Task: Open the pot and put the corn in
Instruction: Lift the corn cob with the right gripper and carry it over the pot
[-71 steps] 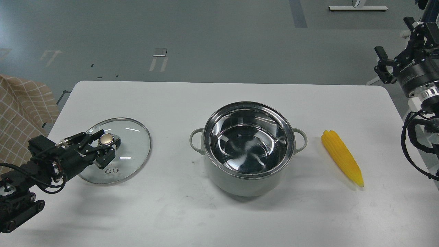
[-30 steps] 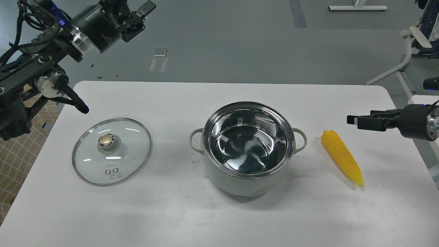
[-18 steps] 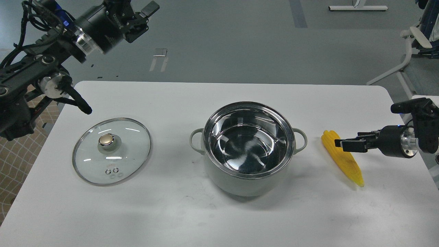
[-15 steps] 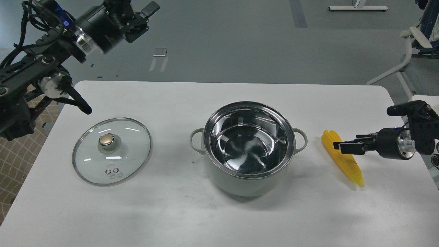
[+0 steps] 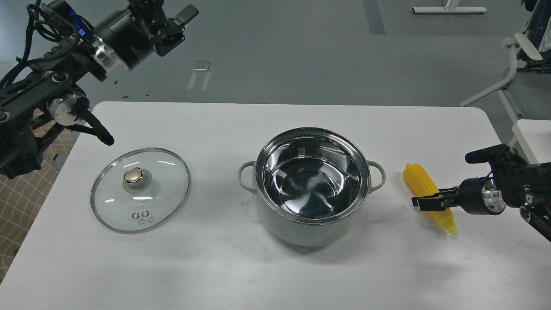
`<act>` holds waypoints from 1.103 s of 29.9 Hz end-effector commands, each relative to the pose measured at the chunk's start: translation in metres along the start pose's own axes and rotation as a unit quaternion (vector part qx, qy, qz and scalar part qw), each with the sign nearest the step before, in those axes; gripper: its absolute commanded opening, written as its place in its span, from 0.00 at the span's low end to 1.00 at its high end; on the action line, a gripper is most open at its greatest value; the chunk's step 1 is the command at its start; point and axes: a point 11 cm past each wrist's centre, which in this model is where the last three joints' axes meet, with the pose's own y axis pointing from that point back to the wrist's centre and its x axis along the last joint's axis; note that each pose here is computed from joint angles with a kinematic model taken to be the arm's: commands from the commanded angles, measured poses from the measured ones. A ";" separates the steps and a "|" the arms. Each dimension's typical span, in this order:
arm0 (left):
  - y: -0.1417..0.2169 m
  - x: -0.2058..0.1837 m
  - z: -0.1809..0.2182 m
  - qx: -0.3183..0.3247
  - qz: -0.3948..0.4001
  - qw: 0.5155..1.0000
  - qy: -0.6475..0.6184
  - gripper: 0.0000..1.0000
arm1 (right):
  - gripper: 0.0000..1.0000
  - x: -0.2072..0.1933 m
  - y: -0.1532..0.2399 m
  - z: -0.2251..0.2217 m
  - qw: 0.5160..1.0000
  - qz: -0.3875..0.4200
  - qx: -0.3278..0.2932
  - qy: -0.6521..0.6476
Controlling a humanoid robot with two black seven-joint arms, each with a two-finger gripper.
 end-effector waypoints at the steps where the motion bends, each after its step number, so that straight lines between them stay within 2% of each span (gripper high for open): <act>1: 0.000 -0.001 -0.001 0.000 -0.001 1.000 0.001 0.97 | 0.04 0.001 0.000 -0.001 1.000 0.001 0.001 0.001; 2: 0.000 -0.001 -0.001 0.000 -0.001 1.000 0.001 0.97 | 0.01 0.001 0.000 -0.001 1.000 0.001 0.001 0.000; 7: 0.000 0.000 0.000 0.000 0.000 1.000 0.000 0.97 | 0.00 0.003 0.004 -0.002 1.000 0.004 0.004 0.005; 11: 0.000 0.001 0.001 -0.001 0.001 1.000 -0.001 0.97 | 0.00 0.025 0.029 -0.004 0.999 0.030 0.006 0.031; 16: 0.000 0.001 0.002 -0.001 0.001 1.000 -0.001 0.97 | 0.00 0.109 0.096 -0.012 0.988 0.123 -0.010 0.090; 20: -0.002 0.000 0.003 -0.003 0.000 1.000 0.000 0.97 | 0.00 0.168 0.124 -0.041 0.974 0.179 -0.003 0.139; 23: -0.002 0.000 0.002 -0.003 0.000 1.000 0.000 0.97 | 0.00 0.201 0.117 -0.086 0.963 0.201 0.036 0.174; 24: -0.002 0.000 0.002 -0.003 0.000 1.000 0.000 0.97 | 0.00 0.201 0.117 -0.086 0.963 0.201 0.036 0.174; 27: -0.003 0.000 0.003 -0.004 0.000 1.000 0.001 0.97 | 0.00 0.223 0.106 -0.134 0.952 0.211 0.077 0.208; 30: -0.004 0.000 0.005 -0.006 0.000 1.000 -0.001 0.97 | 0.00 0.227 0.082 -0.181 0.943 0.188 0.112 0.249; 33: -0.004 0.000 0.004 -0.006 0.000 1.000 0.000 0.97 | 0.00 0.217 0.064 -0.208 0.937 0.162 0.134 0.278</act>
